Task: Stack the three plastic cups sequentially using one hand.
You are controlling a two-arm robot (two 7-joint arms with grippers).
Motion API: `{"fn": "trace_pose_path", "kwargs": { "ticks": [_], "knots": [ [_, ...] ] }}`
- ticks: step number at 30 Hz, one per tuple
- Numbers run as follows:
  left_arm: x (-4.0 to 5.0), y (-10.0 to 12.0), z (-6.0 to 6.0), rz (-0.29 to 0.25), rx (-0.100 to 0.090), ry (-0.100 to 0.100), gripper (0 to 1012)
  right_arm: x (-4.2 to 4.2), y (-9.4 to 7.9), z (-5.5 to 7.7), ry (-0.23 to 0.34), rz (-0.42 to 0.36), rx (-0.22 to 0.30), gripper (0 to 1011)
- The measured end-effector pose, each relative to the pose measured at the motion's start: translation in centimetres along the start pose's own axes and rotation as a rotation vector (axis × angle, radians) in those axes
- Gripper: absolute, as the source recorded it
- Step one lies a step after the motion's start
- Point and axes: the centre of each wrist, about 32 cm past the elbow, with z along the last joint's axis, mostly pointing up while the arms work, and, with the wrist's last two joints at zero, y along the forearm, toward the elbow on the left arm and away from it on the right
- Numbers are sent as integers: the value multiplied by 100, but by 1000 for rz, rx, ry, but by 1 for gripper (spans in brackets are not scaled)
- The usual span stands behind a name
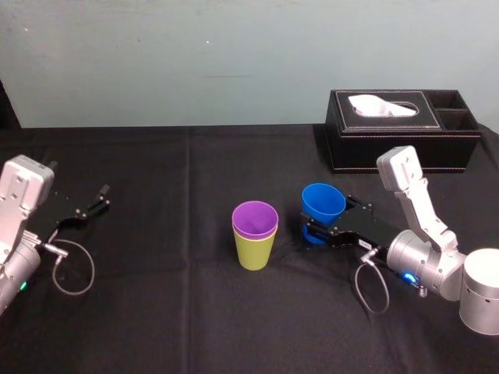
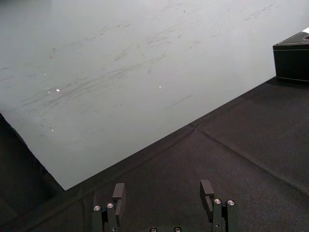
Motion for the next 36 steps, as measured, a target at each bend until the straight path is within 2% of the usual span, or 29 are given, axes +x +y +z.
{"fn": "trace_pose_path", "kwargs": {
  "ticks": [22,28,36],
  "knots": [
    [0,0,0,0,0,0,1010,6,-54,32,-2,-3,4,729],
    [0,0,0,0,0,0,1010,34,-158,95,2,-9,12,729],
    [1,0,0,0,0,0,1010,69,-323,279,3,4,41,729]
  ]
}}
